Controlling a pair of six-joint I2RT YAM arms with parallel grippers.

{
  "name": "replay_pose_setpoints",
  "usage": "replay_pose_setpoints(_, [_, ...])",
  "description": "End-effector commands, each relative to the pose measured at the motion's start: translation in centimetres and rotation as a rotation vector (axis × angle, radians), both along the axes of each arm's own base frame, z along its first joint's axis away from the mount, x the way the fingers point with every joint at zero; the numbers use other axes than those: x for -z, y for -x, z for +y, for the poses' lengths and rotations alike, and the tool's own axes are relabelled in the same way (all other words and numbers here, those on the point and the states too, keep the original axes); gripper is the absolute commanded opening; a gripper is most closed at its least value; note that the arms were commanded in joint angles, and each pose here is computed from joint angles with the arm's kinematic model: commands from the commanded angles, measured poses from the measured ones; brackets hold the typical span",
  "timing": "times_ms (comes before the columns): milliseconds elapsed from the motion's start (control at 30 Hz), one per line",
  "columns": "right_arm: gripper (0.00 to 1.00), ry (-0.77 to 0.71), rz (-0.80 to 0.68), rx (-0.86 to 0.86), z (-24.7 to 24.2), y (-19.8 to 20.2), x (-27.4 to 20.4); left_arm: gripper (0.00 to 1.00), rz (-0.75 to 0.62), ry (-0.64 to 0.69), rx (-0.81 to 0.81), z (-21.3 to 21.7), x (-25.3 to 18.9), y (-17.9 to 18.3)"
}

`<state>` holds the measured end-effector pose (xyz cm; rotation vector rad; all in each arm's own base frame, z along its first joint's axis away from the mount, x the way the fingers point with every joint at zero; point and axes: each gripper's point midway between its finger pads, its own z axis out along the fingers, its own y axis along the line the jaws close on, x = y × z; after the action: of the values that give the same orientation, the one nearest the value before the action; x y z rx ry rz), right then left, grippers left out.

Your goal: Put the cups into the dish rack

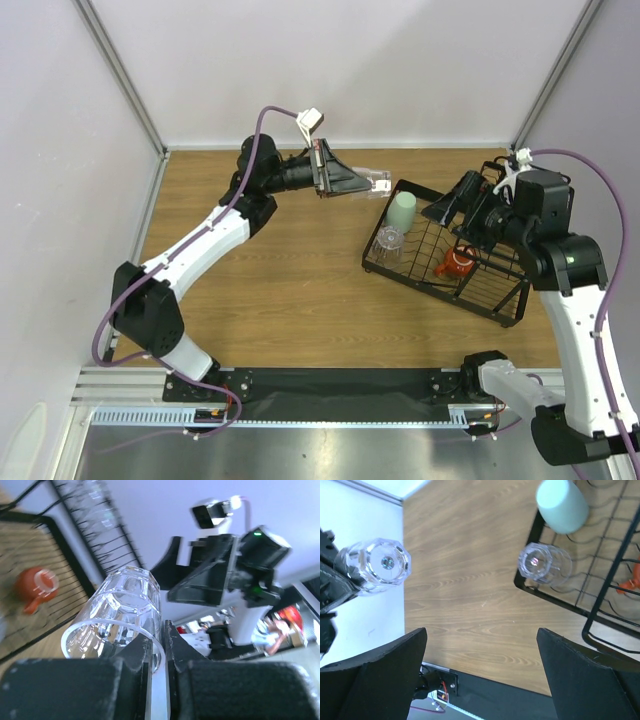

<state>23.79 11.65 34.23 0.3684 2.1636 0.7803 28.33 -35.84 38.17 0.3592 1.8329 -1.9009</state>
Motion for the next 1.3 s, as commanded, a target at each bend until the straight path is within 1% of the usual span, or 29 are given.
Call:
replay_pose_setpoints(0, [1.00, -0.013, -0.161, -0.057, 0.5, 0.6, -3.5, 0.00, -0.189, 0.163, 0.124, -0.4, -5.8, 3.4])
replay_pose_setpoints(100, [1.00, -0.017, -0.161, -0.058, 0.6, 0.6, -3.2, 0.00, -0.169, 0.153, 0.149, -1.4, -5.3, 3.9])
replay_pose_setpoints(233, [1.00, -0.052, -0.157, -0.109, 1.6, 0.3, -3.3, 0.00, -0.153, 0.193, 0.179, -2.2, -5.8, 4.7])
replay_pose_setpoints(333, [1.00, -0.061, -0.173, -0.125, 1.9, 0.2, -3.7, 0.00, -0.146, 0.199, 0.200, -2.9, -6.1, 5.5])
replay_pose_setpoints(467, [1.00, -0.089, -0.230, -0.158, 2.5, 0.2, -4.9, 0.00, -0.142, 0.201, 0.237, -3.8, -6.1, 6.8])
replay_pose_setpoints(533, [1.00, -0.119, -0.257, -0.207, 3.3, 0.6, -5.5, 0.00, -0.145, 0.202, 0.249, -3.9, -6.2, 7.2])
replay_pose_setpoints(567, [1.00, -0.139, -0.308, -0.227, 3.6, 0.9, -6.6, 0.00, -0.151, 0.204, 0.251, -4.0, -6.2, 7.3])
replay_pose_setpoints(600, [1.00, -0.156, -0.325, -0.257, 4.0, 1.3, -7.0, 0.00, -0.157, 0.203, 0.252, -3.9, -6.3, 7.3])
replay_pose_setpoints(767, [0.99, -0.196, -0.406, -0.306, 4.6, 1.9, -8.4, 0.00, -0.161, 0.206, 0.270, -4.0, -6.5, 7.5])
replay_pose_setpoints(900, [0.98, -0.237, -0.412, -0.357, 5.4, 2.4, -8.8, 0.00, -0.150, 0.216, 0.276, -3.9, -6.7, 7.5])
replay_pose_setpoints(967, [0.97, -0.245, -0.429, -0.365, 5.5, 2.7, -9.2, 0.00, -0.146, 0.223, 0.273, -4.0, -6.7, 7.5])
replay_pose_setpoints(1133, [0.97, -0.198, -0.528, -0.309, 4.2, 3.7, -10.9, 0.00, -0.125, 0.230, 0.223, -3.6, -6.2, 6.8])
replay_pose_setpoints(1200, [0.97, -0.201, -0.536, -0.310, 4.2, 3.8, -11.1, 0.00, -0.113, 0.231, 0.222, -3.5, -5.8, 6.7])
replay_pose_setpoints(1267, [0.97, -0.218, -0.506, -0.332, 4.7, 3.7, -10.7, 0.00, -0.097, 0.231, 0.228, -3.6, -5.7, 6.7])
